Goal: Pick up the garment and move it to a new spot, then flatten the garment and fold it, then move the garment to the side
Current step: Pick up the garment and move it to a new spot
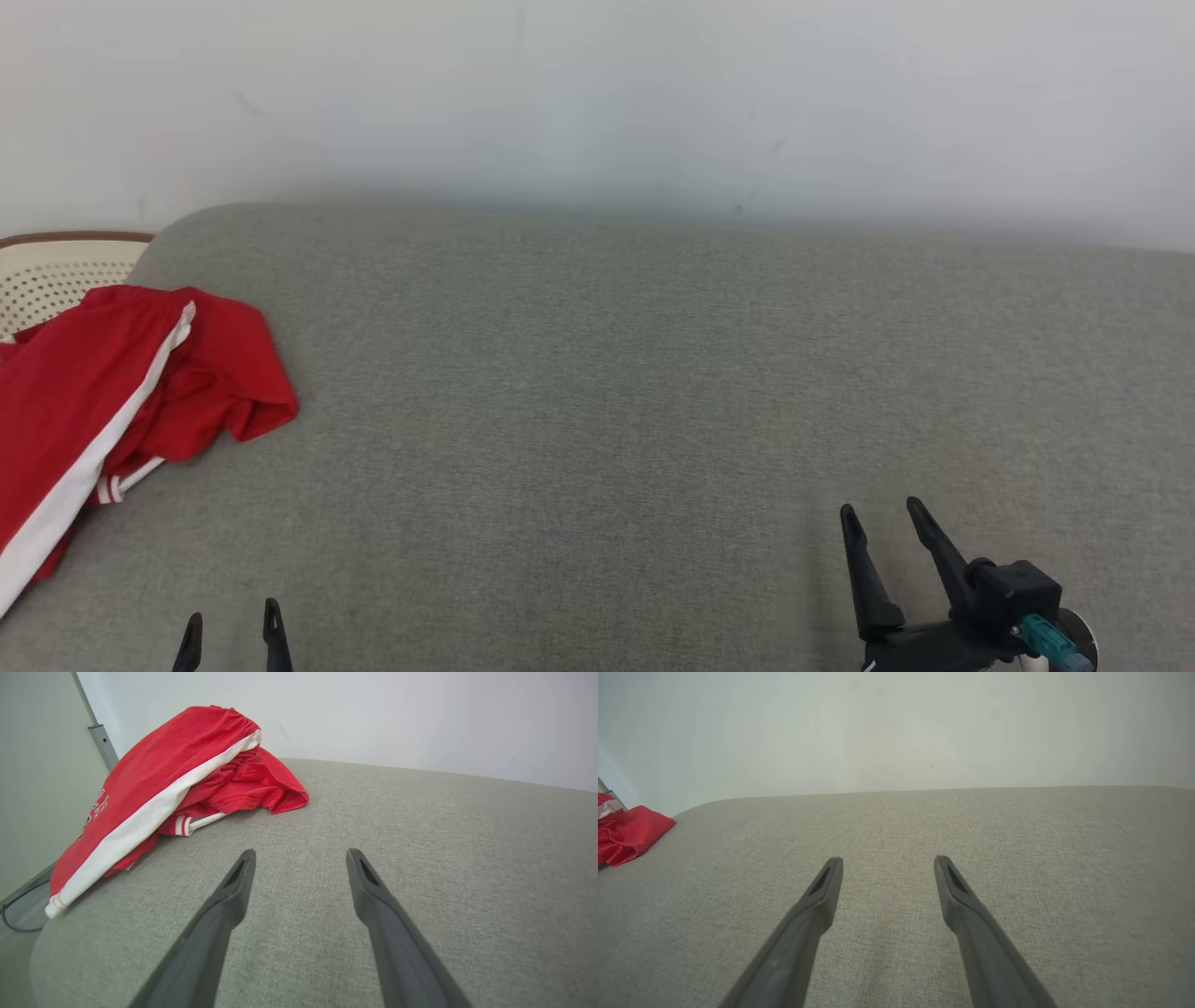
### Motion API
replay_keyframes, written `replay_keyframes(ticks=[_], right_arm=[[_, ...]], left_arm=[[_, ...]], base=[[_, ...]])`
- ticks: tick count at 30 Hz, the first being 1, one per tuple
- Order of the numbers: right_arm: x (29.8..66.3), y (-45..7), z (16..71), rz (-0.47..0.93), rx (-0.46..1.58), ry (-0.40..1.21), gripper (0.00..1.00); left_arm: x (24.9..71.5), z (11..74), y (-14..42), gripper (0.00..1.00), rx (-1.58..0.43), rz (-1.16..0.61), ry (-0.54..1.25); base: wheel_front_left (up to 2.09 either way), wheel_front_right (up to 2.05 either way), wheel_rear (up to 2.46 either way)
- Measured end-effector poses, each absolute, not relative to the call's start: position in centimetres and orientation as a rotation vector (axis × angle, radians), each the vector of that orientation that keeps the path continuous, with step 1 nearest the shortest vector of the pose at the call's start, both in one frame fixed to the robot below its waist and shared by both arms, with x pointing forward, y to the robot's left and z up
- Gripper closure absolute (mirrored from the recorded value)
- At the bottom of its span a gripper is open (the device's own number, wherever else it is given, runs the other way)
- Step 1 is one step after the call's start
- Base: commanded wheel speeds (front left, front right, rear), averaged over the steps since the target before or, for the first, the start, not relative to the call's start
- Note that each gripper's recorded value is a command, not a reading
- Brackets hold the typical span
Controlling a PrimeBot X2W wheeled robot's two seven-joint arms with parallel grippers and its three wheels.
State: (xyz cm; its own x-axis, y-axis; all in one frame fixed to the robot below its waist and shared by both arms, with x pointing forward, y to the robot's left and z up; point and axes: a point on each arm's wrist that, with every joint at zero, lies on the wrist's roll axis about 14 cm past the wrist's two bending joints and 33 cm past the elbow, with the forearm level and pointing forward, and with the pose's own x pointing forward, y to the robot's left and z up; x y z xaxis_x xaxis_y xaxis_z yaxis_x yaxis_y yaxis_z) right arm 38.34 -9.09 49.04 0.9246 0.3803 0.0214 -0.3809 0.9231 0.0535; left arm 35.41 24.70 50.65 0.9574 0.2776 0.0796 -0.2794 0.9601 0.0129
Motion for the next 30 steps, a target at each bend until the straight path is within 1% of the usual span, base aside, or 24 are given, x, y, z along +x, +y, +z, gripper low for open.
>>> replay_keyframes(ticks=[5, 12, 17, 21, 25, 27, 30], right_arm=[[38.3, -5.7, 49.1, 0.498, 0.046, -0.011, 0.00], [38.2, -0.9, 49.3, 0.638, 0.053, -0.012, 0.00], [37.5, 1.9, 49.0, 0.724, 0.054, 0.001, 0.00], [37.0, 3.6, 49.0, 0.776, 0.055, 0.005, 0.00], [37.2, 4.1, 49.3, 0.796, 0.053, -0.004, 0.00], [37.7, 4.0, 49.5, 0.790, 0.054, -0.011, 0.00], [38.3, 3.1, 49.1, 0.771, 0.054, -0.004, 0.00]], left_arm=[[33.5, 50.2, 26.9, 0.00, 0.016, 0.362, -0.064], [29.4, 49.4, 30.5, 0.00, 0.009, 0.494, -0.038], [26.1, 48.7, 32.7, 0.00, 0.009, 0.590, -0.018], [24.3, 49.5, 34.0, 0.00, 0.009, 0.650, -0.044], [23.8, 49.5, 34.5, 0.00, -0.004, 0.677, -0.047], [24.0, 49.1, 34.8, 0.00, -0.041, 0.686, -0.043], [25.3, 49.3, 35.1, 0.00, -0.046, 0.671, -0.045]], base=[[0.00, 0.00, 0.00], [0.00, 0.00, 0.00], [0.00, 0.00, 0.00], [0.00, 0.00, 0.00], [0.00, 0.00, 0.00], [0.00, 0.00, 0.00], [0.00, 0.00, 0.00]])
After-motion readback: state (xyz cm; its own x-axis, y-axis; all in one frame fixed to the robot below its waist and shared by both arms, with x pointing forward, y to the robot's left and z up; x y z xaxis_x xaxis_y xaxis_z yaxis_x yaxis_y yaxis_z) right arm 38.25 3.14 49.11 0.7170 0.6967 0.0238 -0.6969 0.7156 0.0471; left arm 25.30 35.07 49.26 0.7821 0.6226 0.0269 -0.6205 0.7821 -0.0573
